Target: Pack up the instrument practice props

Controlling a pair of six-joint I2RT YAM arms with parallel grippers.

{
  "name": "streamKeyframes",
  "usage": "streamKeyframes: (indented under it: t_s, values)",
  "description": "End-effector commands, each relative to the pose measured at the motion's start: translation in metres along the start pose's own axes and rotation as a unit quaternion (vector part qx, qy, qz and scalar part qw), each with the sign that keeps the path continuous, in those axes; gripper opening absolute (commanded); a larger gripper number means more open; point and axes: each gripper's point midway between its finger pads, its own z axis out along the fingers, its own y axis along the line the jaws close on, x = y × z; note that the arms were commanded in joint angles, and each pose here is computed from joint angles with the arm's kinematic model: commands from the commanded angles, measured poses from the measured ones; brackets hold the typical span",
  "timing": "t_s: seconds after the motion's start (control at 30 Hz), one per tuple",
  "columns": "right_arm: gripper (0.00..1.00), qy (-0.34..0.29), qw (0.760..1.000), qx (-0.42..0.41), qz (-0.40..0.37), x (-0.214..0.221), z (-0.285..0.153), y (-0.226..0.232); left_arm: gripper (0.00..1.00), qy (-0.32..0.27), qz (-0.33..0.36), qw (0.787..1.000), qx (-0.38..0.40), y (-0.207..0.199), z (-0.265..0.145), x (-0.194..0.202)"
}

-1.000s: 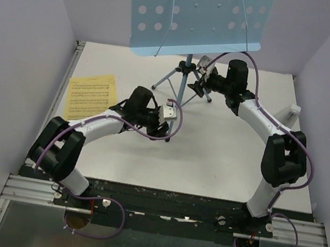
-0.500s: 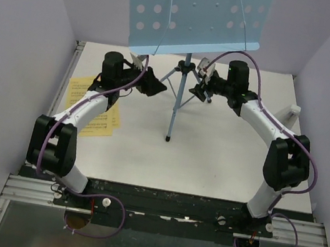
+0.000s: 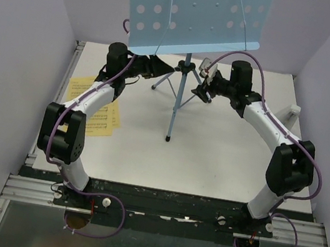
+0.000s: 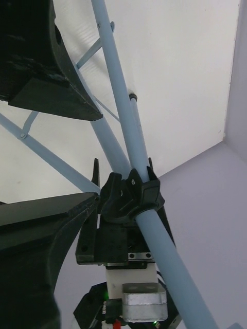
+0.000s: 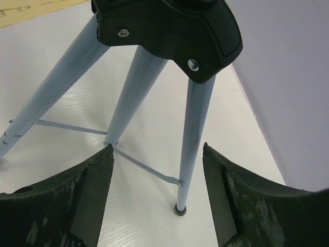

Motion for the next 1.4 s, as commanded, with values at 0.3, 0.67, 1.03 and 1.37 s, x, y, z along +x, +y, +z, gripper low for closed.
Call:
streamKeyframes:
  t_s: [0.3,0.67,1.03,1.37]
  values:
    - [0.78,0.013,1.000,-0.002,-0.002,0.001,-0.007,0.008,0.67,-0.050,-0.062,0.994,-0.072,0.024,0.020,-0.026]
    - [0.78,0.016,1.000,-0.002,-0.003,0.003,-0.007,0.009,0.67,-0.006,-0.043,0.997,-0.061,0.022,0.033,0.007]
    - [0.79,0.015,1.000,0.001,-0.004,0.006,-0.007,0.010,0.65,0.019,-0.017,0.999,-0.047,0.009,0.024,0.027]
    - [0.81,-0.034,0.999,0.006,0.019,-0.032,-0.022,0.011,0.68,0.061,0.085,0.991,-0.084,0.029,-0.031,0.058]
